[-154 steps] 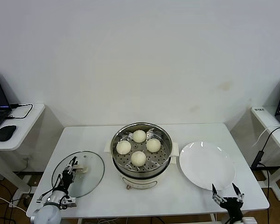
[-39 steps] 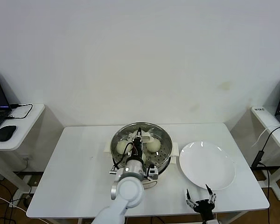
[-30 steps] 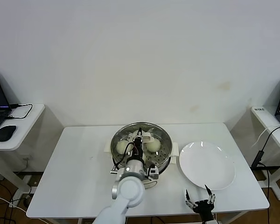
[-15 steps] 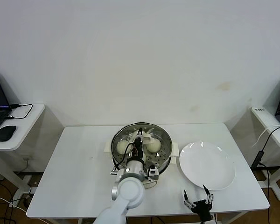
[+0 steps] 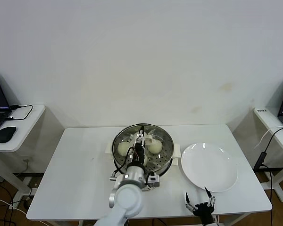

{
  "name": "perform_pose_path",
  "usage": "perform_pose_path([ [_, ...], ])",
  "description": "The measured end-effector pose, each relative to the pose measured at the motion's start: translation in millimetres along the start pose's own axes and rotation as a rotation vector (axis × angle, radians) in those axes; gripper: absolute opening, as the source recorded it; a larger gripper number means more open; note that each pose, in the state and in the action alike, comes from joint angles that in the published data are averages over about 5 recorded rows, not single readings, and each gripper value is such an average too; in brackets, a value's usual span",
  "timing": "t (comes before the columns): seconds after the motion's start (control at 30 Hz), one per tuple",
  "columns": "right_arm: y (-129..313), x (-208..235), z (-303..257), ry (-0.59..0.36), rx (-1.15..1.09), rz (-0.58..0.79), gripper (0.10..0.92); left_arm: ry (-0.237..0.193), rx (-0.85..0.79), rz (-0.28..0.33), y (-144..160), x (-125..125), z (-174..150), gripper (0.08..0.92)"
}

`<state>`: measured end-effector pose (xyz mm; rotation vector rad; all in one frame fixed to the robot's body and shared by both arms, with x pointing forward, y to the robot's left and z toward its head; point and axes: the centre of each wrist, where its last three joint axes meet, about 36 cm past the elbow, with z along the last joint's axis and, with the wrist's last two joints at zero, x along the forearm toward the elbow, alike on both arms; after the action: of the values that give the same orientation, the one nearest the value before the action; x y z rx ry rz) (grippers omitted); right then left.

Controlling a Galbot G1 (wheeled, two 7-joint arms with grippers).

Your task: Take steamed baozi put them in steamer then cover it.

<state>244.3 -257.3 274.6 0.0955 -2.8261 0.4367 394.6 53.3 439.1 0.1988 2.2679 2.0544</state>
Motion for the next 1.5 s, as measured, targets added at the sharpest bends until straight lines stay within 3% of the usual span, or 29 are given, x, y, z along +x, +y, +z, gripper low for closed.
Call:
perform_pose_path([
  [0.23,-0.1,1.0,0.7,-0.001,0.000,0.001,0.823,-0.025,0.074,-0.033,12.6,32.1,17.6,0.815],
  [0.47,-1.9,3.8,-0.8,-0.022,-0.012,0.003,0.823,-0.050,0.270,-0.071,29.4,76.6,54.5,0.823],
  [0.77,-5.1,4.8,-6.6,-0.085,-0.070,0.012,0.823,-0.063,0.731,-0.142,20.6,121.0,116.2,0.823],
  [0.93,-13.2,9.9,-10.7,-0.110,-0.108,-0.002,0.823,-0.010,1.002,-0.125,9.5,143.1,136.6,0.823],
  [1.13,-24.8,18.8,-14.2,-0.122,-0.139,-0.037,0.823,0.112,1.270,-0.089,-6.7,163.7,148.1,0.823],
  [1.3,-30.2,25.6,-17.5,-0.120,-0.159,-0.072,0.823,0.208,1.388,-0.094,-23.2,173.1,154.0,0.823],
  [1.5,-34.8,30.8,-24.0,-0.123,-0.180,-0.114,0.823,0.286,1.455,-0.106,-46.7,184.0,158.1,0.823],
])
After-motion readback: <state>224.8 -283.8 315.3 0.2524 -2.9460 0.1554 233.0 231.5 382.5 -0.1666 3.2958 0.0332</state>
